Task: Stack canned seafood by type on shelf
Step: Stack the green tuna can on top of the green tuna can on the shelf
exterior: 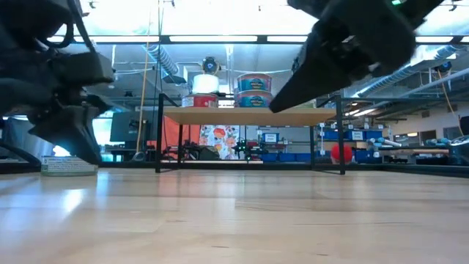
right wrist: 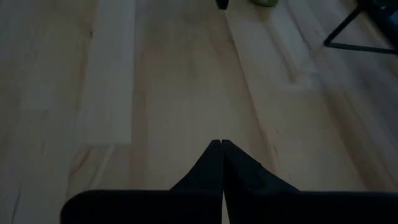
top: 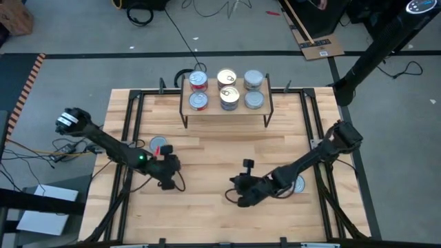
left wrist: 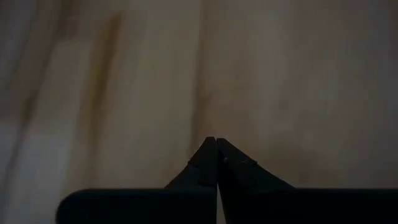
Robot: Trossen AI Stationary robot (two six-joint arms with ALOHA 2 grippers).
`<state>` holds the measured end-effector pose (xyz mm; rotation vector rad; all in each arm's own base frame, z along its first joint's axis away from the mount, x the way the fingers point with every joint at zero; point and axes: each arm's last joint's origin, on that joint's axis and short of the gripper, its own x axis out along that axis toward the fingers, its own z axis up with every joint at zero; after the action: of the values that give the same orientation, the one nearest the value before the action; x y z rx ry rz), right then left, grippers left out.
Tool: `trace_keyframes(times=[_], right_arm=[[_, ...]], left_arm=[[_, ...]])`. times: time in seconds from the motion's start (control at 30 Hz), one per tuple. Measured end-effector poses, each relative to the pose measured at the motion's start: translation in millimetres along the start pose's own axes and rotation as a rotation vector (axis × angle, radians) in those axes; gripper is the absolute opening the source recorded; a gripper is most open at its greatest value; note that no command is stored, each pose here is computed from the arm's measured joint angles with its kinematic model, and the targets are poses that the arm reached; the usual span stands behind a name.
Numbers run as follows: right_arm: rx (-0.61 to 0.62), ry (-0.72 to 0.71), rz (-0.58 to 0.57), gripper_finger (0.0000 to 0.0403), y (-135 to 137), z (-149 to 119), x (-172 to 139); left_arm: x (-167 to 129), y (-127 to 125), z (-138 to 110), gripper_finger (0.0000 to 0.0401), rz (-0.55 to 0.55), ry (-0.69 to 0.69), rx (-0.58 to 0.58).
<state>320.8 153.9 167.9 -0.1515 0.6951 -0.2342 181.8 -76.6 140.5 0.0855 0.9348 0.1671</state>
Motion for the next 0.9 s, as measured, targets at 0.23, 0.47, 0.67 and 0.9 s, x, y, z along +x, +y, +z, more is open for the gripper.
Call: trace_keyframes(times=[0.23,0.47,0.67,0.9], right_arm=[[0.004,-0.013,-0.042,0.0008,4.3,-9.5,-5.9],[0.016,-0.01,-0.04,0.0008,4.2,-15.6,-5.0],[0.022,-0.018,-0.038,0.0008,4.4,-15.9,-4.6],[0.026,-0.028,-0.034,0.0008,4.9,-14.7,-4.5]], left_arm=[[-19.0,11.1,4.4,0.003,0.174,0.219,-0.019],[-30.4,17.8,6.8,0.0094,0.297,0.27,-0.058],[-29.3,27.8,-0.8,0.0131,0.376,0.323,-0.144],[-23.8,35.7,-5.5,0.0133,0.387,0.364,-0.134]])
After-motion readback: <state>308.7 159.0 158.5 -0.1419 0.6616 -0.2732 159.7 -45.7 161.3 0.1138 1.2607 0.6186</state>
